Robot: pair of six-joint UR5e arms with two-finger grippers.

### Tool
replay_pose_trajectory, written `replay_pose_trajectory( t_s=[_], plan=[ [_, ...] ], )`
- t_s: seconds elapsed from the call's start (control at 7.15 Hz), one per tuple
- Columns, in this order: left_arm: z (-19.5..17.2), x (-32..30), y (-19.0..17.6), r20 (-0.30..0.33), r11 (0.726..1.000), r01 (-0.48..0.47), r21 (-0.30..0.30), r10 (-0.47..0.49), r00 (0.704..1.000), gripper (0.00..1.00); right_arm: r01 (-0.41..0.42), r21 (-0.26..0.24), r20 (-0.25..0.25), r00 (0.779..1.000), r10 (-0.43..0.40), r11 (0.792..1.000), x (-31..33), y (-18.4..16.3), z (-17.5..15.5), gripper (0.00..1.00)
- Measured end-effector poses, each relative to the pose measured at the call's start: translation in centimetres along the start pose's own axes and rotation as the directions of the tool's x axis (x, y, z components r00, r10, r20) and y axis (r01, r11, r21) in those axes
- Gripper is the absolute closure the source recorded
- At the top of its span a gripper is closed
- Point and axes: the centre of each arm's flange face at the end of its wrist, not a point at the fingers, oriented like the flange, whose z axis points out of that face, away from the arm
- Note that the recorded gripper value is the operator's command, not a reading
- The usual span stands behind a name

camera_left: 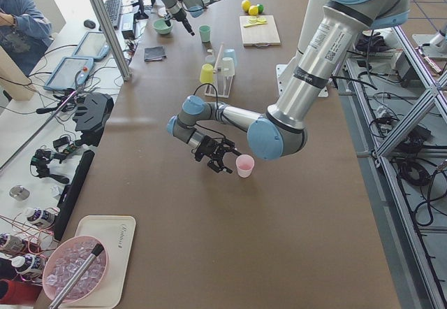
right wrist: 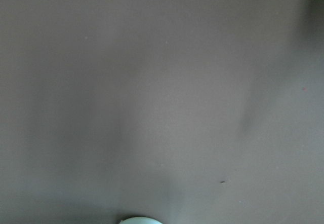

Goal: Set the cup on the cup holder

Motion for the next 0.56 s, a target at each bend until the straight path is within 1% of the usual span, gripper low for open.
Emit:
replay_pose_trajectory(
  t_s=[0.14,0.28,0.56],
  plan=[
    [0.3,0.0,0.0,-0.006,1.0,-0.004,-0.01,0.004,1.0,0.05,-0.012,-0.035,0.001,1.0,0.012,0.999,-0.8,-0.1,0.9,0.0],
    [0.7,-0.1,0.1,-0.013,1.0,-0.008,-0.023,0.008,1.0,0.05,-0.016,-0.066,-0.011,1.0,0.016,0.998,-1.6,-0.1,2.0,0.0],
    [1.7,-0.6,0.1,-0.024,0.999,-0.016,-0.04,0.015,1.0,0.05,-0.014,-0.119,-0.048,0.999,0.008,0.993,-2.3,-0.1,3.5,0.0]
  ],
)
